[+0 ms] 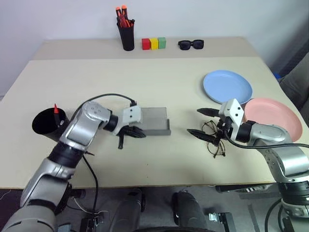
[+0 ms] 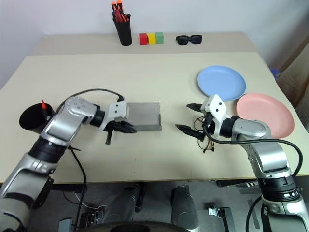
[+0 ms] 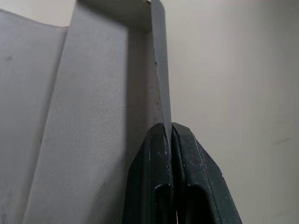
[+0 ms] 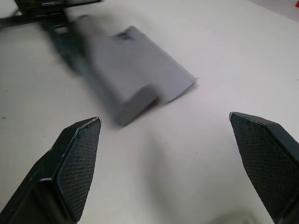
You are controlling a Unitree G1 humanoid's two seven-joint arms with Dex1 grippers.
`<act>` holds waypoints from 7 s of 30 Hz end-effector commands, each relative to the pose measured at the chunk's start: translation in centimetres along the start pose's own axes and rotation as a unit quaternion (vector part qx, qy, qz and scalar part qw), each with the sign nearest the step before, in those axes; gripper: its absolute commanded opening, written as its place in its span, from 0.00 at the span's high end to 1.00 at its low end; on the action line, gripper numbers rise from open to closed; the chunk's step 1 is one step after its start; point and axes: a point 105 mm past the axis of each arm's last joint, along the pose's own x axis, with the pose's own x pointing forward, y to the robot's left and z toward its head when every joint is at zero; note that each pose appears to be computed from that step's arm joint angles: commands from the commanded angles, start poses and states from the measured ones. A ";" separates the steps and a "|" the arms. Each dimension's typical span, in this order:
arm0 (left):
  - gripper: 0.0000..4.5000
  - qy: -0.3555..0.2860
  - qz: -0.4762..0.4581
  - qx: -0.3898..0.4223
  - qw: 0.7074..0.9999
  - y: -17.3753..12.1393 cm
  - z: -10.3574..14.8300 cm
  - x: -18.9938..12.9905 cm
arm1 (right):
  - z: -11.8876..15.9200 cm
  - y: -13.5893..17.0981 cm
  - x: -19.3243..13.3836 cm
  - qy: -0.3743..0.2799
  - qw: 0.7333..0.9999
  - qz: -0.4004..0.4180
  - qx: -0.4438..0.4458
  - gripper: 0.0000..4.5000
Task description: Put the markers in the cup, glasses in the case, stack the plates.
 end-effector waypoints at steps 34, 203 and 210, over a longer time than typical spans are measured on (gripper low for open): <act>0.24 -0.245 0.221 0.035 0.943 -5.2 2.6 -2.7 | -3.8 -0.5 -6.3 0.127 0.972 -0.072 0.184 0.00; 0.23 -0.236 0.393 -0.104 0.883 -6.8 -2.6 -5.9 | 4.8 5.6 10.2 0.066 0.973 0.125 -0.184 0.22; 0.36 -0.286 0.400 -0.176 0.852 -3.9 -1.0 -6.9 | 6.4 4.8 8.8 0.023 0.977 0.123 -0.173 0.22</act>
